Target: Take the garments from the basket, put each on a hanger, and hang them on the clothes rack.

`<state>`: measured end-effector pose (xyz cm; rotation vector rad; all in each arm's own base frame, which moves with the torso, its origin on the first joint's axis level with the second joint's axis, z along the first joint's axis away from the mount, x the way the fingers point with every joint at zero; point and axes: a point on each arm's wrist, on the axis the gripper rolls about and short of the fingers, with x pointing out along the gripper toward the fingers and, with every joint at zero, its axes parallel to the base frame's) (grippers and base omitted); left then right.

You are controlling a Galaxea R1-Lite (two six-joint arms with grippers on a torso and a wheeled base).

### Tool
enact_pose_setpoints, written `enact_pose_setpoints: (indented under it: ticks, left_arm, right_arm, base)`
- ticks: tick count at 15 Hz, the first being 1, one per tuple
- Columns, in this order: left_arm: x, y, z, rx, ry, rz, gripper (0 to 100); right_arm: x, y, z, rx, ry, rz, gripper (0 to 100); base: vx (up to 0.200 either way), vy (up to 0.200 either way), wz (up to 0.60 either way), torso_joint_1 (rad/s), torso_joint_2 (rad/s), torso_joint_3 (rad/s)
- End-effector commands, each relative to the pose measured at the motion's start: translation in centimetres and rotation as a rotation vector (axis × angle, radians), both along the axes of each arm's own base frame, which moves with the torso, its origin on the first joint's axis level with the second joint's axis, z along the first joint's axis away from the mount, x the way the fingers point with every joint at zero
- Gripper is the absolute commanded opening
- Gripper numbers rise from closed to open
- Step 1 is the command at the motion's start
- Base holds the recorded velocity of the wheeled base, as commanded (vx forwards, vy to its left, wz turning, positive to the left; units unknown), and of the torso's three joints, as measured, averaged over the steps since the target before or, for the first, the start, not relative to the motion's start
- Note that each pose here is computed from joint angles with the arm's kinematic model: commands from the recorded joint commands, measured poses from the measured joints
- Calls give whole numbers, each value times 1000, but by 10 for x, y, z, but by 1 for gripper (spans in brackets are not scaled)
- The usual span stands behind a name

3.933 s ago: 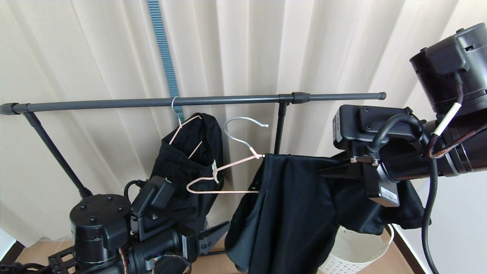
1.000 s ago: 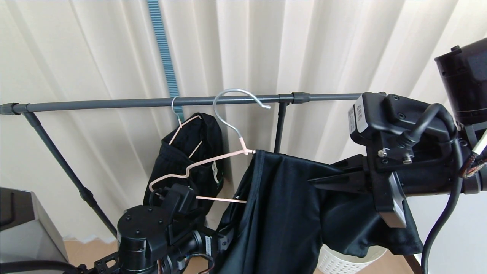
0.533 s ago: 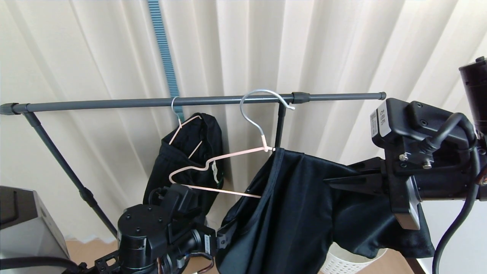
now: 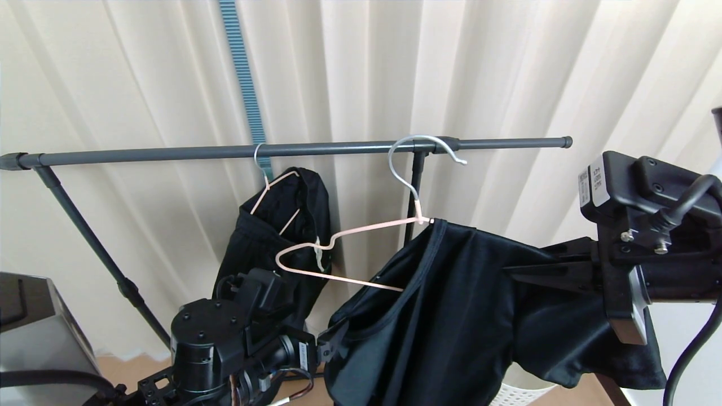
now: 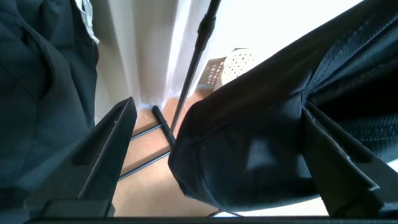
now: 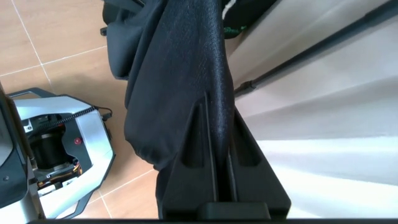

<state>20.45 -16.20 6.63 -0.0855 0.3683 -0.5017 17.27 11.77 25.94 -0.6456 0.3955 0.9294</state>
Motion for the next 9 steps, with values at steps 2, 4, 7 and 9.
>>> enact_pose_setpoints:
  ticks: [2, 4, 7, 9]
  left_arm:
    - [0, 1, 0, 0, 0, 3, 100]
    - [0, 1, 0, 2, 0, 4, 100]
    - [0, 1, -2, 22, -4, -3, 100]
    - [0, 1, -1, 21, -6, -1, 100]
  right_arm:
    - [-1, -5, 0, 1, -2, -16, 0]
    - [-3, -7, 2, 8, -11, -18, 0]
    - [-6, -8, 4, 14, -22, -20, 0]
    - [-7, -9, 5, 16, -26, -20, 0]
  base:
    - [0, 0, 0, 0, 0, 0]
    - [0, 0, 0, 0, 0, 0]
    - [0, 0, 0, 0, 0, 0]
    - [0, 0, 0, 0, 0, 0]
